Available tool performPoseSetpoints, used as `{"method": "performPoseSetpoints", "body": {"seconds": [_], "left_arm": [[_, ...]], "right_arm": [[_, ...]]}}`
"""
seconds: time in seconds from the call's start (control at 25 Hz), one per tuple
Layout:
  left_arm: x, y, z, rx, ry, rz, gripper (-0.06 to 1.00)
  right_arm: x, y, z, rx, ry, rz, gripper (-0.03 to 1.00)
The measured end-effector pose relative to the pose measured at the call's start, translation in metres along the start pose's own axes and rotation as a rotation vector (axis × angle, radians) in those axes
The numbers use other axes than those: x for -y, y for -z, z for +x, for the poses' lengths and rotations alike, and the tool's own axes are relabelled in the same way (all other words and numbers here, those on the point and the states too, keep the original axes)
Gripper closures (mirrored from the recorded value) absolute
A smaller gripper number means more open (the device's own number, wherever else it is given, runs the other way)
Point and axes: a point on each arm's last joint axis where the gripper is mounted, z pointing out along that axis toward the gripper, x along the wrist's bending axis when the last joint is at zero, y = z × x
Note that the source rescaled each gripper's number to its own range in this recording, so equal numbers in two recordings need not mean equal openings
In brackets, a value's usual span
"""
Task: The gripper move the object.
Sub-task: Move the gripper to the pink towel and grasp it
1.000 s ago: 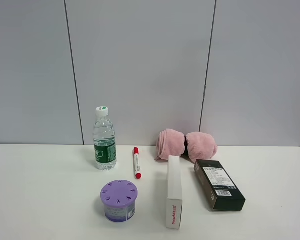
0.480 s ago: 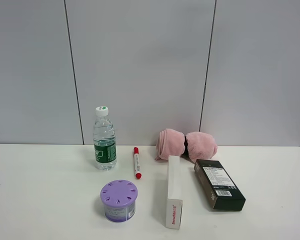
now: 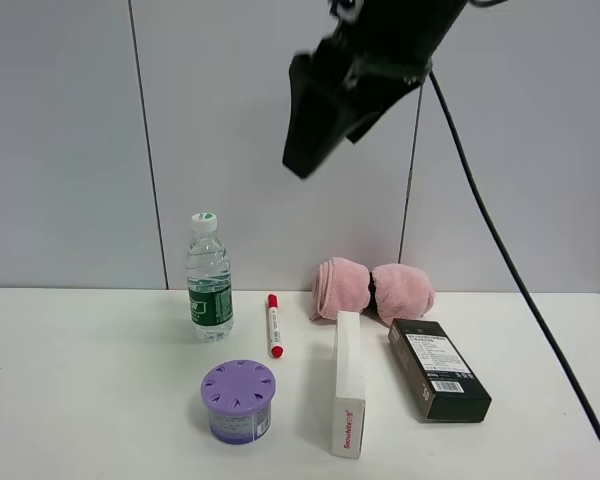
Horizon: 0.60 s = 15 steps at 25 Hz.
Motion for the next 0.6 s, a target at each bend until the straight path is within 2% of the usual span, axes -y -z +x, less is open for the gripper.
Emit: {"method": "performPoseSetpoints", "body": {"seconds": [0.16,0.44,0.6], "left_arm": [[0.000,0.000,0.000,0.000,0.000,0.000,-0.06],[0.000,0.000,0.000,0.000,0.000,0.000,-0.06],[0.000,0.000,0.000,0.000,0.000,0.000,-0.06]], "right_arm": [[0.007,-0.033,-0.017,0.126,-0.034,0.119,0.05],[0.021,-0.059,-0.042,0.146,-0.127,0.193,0.07],[0.029,-0.087,-0.053,0.201,-0.075,0.260,0.07]]}}
